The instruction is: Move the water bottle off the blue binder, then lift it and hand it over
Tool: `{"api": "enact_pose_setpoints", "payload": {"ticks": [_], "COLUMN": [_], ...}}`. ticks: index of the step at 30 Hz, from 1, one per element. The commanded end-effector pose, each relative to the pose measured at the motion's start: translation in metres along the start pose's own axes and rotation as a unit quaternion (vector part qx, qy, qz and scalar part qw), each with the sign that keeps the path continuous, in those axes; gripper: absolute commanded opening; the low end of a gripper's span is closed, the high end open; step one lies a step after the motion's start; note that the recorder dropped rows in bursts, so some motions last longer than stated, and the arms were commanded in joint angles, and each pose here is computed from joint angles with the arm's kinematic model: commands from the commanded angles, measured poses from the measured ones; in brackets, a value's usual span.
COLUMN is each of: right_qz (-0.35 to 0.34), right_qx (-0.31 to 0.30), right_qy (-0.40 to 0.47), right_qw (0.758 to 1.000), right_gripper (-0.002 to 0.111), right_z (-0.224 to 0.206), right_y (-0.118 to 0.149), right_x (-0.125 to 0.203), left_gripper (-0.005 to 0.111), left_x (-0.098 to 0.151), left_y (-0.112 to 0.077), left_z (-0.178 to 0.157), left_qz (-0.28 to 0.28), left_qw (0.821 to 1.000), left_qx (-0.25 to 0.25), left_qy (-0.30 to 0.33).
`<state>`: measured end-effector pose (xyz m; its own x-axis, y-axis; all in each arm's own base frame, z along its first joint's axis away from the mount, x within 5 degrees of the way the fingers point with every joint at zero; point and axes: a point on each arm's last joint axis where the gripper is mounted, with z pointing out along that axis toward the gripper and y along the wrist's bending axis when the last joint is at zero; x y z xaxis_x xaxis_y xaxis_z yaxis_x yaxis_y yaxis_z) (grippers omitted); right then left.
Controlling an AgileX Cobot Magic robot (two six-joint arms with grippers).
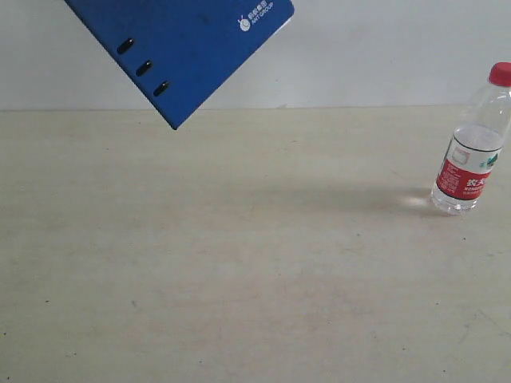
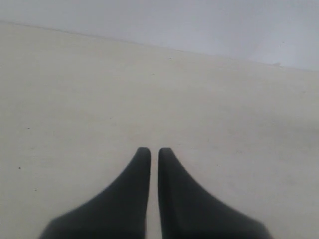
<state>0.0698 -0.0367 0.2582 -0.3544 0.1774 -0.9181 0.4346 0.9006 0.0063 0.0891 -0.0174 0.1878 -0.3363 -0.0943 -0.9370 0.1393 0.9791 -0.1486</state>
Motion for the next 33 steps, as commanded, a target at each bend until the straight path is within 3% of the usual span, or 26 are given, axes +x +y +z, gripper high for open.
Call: {"api": "enact_pose_setpoints", "payload": {"ticks": [1, 4, 17, 22, 27, 30, 33], "right_qz": [-0.005, -0.007, -0.016, -0.018, -0.018, -0.018, -0.018], "right_qx": [-0.006, -0.006, -0.002, 0.004, 0.003, 0.003, 0.003], "right_qy": [-0.006, -0.006, -0.003, -0.001, -0.001, -0.001, -0.001], "right_qw": [1.0, 1.0, 1.0, 1.0, 1.0, 1.0, 1.0], "right_gripper": [0.001, 0.001, 0.001, 0.001, 0.001, 0.001, 0.001], "right_z": [0.0, 0.0, 0.0, 0.0, 0.0, 0.0, 0.0], "right_y": [0.001, 0.001, 0.0, -0.001, -0.001, -0.001, -0.001], "right_x": [0.0, 0.0, 0.0, 0.001, 0.0, 0.0, 0.0], "left_gripper": [0.005, 0.005, 0.005, 0.005, 0.005, 0.005, 0.005], "left_x": [-0.006, -0.007, -0.006, -0.016, -0.024, -0.025, -0.018], "left_y": [0.003, 0.004, 0.003, 0.002, 0.002, 0.002, 0.005], "left_z": [0.002, 0.001, 0.001, -0.016, -0.04, -0.043, -0.044], "left_qz": [0.008, -0.017, -0.016, -0.019, -0.022, -0.022, -0.025], "left_qw": [1.0, 0.999, 0.999, 0.994, 0.976, 0.974, 0.975], "left_qx": [-0.018, -0.022, -0.021, -0.007, 0.007, 0.008, -0.033], "left_qy": [-0.017, -0.025, -0.023, -0.108, -0.216, -0.227, -0.218]}}
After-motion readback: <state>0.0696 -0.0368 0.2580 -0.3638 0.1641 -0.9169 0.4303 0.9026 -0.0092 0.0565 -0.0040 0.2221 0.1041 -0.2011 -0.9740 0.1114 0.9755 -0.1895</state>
